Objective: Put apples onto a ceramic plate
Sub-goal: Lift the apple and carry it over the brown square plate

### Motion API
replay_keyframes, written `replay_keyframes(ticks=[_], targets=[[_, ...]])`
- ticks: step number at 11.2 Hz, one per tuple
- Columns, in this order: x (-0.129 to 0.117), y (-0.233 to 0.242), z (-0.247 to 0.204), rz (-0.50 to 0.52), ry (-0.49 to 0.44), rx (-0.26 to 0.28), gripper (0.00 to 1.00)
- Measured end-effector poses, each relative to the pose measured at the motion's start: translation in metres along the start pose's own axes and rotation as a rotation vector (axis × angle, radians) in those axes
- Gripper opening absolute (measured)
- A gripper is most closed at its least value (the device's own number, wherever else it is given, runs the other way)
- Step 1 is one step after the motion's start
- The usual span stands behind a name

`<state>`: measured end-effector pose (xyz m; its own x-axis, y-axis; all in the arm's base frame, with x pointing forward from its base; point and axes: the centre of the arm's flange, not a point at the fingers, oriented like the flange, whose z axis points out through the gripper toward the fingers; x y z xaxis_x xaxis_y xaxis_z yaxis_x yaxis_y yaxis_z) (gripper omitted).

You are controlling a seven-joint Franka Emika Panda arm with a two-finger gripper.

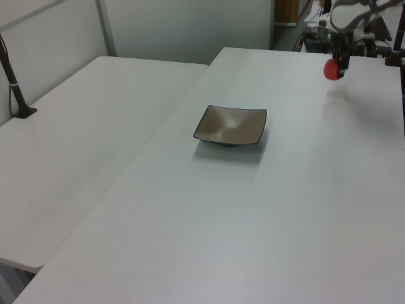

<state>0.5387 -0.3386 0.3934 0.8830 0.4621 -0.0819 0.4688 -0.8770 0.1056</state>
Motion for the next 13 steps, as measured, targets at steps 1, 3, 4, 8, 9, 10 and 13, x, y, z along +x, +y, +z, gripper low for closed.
replay_keyframes(ticks=[1,3,4,8,9,10,13], targets=[[0.007,-0.005,-0.046,-0.002,0.014,0.029,0.75],[0.016,-0.022,-0.111,-0.01,0.06,0.072,0.75],[0.023,-0.034,-0.139,-0.007,0.077,0.082,0.75],[0.101,-0.112,-0.209,0.024,0.111,0.096,0.75],[0.122,-0.132,-0.21,0.027,0.11,0.103,0.75],[0.142,-0.153,-0.207,0.035,0.103,0.114,0.75],[0.223,-0.208,-0.188,0.107,0.183,0.071,0.75]])
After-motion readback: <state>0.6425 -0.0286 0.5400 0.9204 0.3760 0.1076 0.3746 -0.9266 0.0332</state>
